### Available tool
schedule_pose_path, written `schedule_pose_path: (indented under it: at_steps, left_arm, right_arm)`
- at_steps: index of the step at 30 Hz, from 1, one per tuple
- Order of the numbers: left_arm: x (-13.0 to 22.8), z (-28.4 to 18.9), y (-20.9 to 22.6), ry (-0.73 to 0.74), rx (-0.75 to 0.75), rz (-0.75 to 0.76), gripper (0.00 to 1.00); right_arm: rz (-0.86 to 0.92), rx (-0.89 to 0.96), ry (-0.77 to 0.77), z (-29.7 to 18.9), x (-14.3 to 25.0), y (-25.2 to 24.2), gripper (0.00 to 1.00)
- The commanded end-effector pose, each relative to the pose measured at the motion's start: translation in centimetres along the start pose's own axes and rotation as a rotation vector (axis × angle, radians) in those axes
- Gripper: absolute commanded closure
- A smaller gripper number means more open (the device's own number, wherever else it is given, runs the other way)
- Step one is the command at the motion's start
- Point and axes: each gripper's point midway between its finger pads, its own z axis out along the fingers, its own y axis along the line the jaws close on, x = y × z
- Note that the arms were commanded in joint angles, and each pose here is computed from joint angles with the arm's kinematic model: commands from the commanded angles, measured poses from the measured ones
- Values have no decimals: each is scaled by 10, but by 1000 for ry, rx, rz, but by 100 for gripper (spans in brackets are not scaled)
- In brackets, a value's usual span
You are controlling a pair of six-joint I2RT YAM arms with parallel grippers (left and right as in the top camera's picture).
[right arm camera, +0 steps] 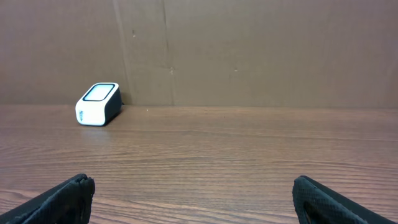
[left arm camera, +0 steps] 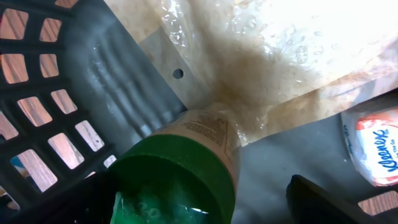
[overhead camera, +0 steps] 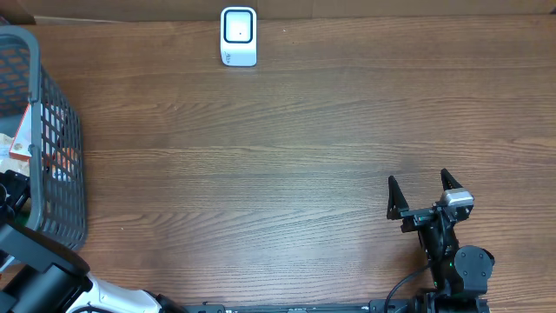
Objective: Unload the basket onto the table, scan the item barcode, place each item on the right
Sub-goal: 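Lower the left gripper into the basket toward the green-lidded jar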
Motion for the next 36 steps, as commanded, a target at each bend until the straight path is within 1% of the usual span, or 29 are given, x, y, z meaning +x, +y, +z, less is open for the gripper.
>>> schedule_pose_path:
  at_steps: [1, 4, 5, 6, 10, 13, 16, 26, 36]
  left_arm:
    - [6, 9, -4, 39, 15, 18, 10]
    - [-1, -3, -8, 22, 43, 15, 11]
    - [-5, -10, -9, 11, 51, 10, 4]
    - [-9, -17, -10, -2, 61, 5, 0]
    - [-22, -45, -10, -42, 79, -12, 0]
    - [-20, -49, -9, -34, 76, -12, 0]
    - [-13, -40, -6, -7, 58, -9, 0]
    - [17, 12, -6, 74, 36, 7, 0]
    - [18, 22, -7, 66, 34, 7, 0]
  right_arm:
    - [2, -1, -6, 0, 1, 0, 0]
    - [2, -1, -6, 0, 1, 0, 0]
    - [2, -1, -6, 0, 1, 0, 0]
    - [2, -1, -6, 0, 1, 0, 0]
    - [2, -1, -6, 0, 1, 0, 0]
    - [2, -1, -6, 0, 1, 0, 0]
    - [2, -1, -6, 0, 1, 0, 0]
    - [2, -1, -6, 0, 1, 0, 0]
    - [2, -1, -6, 0, 1, 0, 0]
